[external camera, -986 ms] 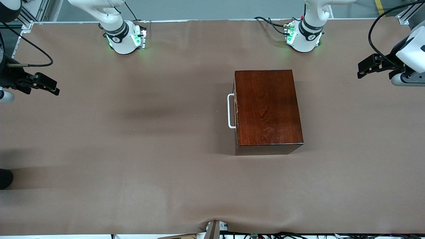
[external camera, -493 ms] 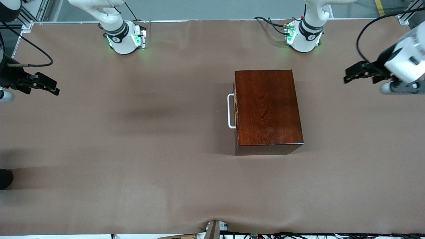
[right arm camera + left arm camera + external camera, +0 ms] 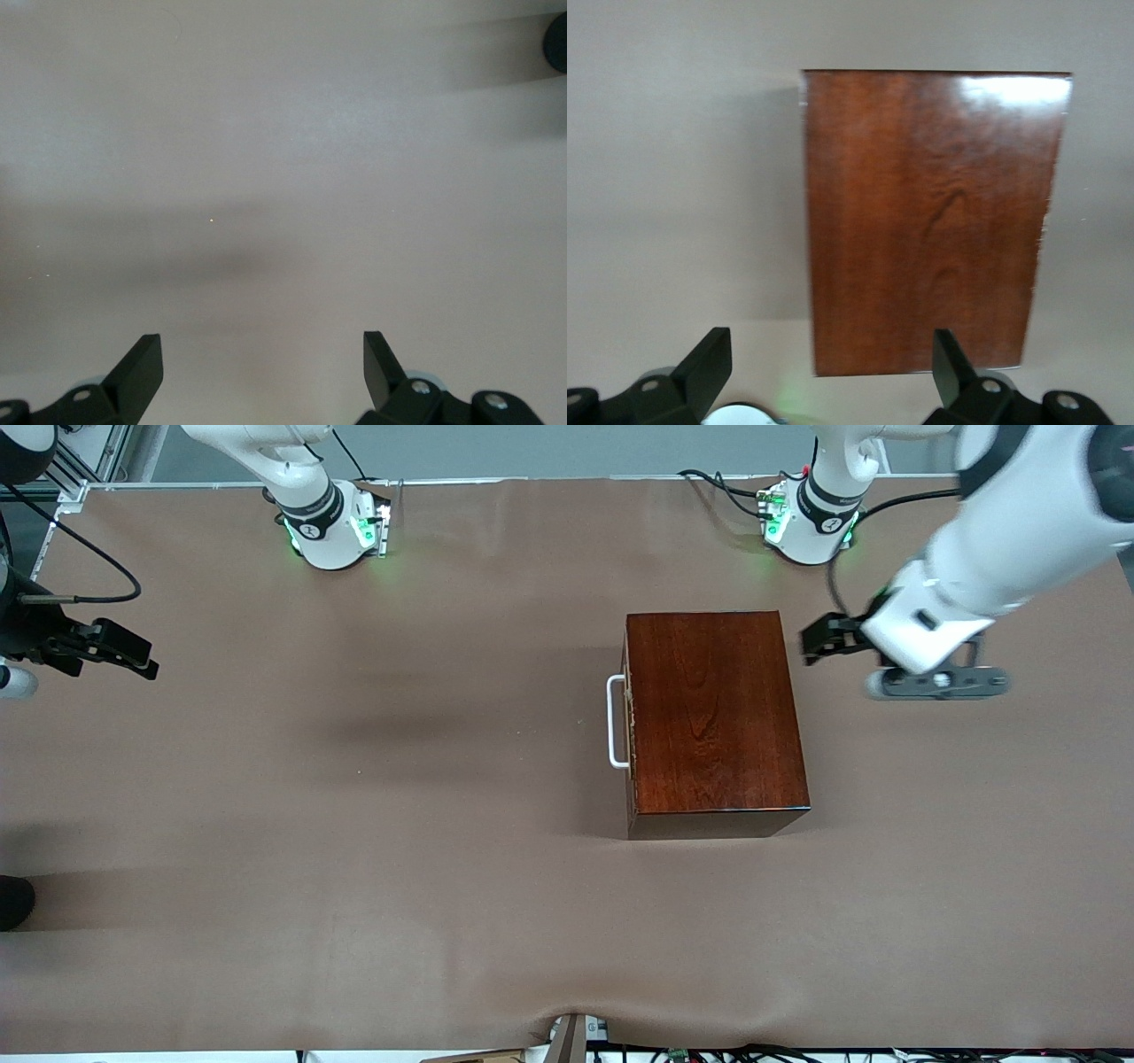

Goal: Open drawer, take yellow block, close drawer
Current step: 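Move the left gripper over the box to the white drawer handle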

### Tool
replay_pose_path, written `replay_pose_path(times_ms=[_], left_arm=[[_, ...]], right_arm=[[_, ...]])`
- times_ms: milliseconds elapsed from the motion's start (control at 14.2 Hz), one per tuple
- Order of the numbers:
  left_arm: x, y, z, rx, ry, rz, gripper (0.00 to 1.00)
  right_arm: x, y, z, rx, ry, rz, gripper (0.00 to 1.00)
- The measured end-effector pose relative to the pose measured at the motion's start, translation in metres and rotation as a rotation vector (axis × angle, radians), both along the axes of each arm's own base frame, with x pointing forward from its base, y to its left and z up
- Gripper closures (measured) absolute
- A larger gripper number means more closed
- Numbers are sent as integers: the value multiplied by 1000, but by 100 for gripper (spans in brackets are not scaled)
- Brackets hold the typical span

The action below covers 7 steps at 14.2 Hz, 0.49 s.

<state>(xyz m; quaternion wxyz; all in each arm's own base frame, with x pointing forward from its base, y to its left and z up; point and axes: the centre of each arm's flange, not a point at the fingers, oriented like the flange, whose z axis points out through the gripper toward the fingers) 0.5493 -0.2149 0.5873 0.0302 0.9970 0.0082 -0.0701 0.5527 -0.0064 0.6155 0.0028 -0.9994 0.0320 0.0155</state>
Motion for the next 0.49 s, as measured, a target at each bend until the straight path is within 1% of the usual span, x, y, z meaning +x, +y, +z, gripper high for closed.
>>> replay_pose_path(times_ms=[211, 352, 493], left_arm=[[-1, -66, -13, -10, -10, 24, 0], [-3, -107, -25, -9, -40, 31, 0], [-10, -145, -38, 7, -77, 43, 0]], right_arm=[[0, 0, 0, 0, 0, 0, 0], [0, 0, 0, 0, 0, 0, 0], [0, 0, 0, 0, 0, 0, 0]])
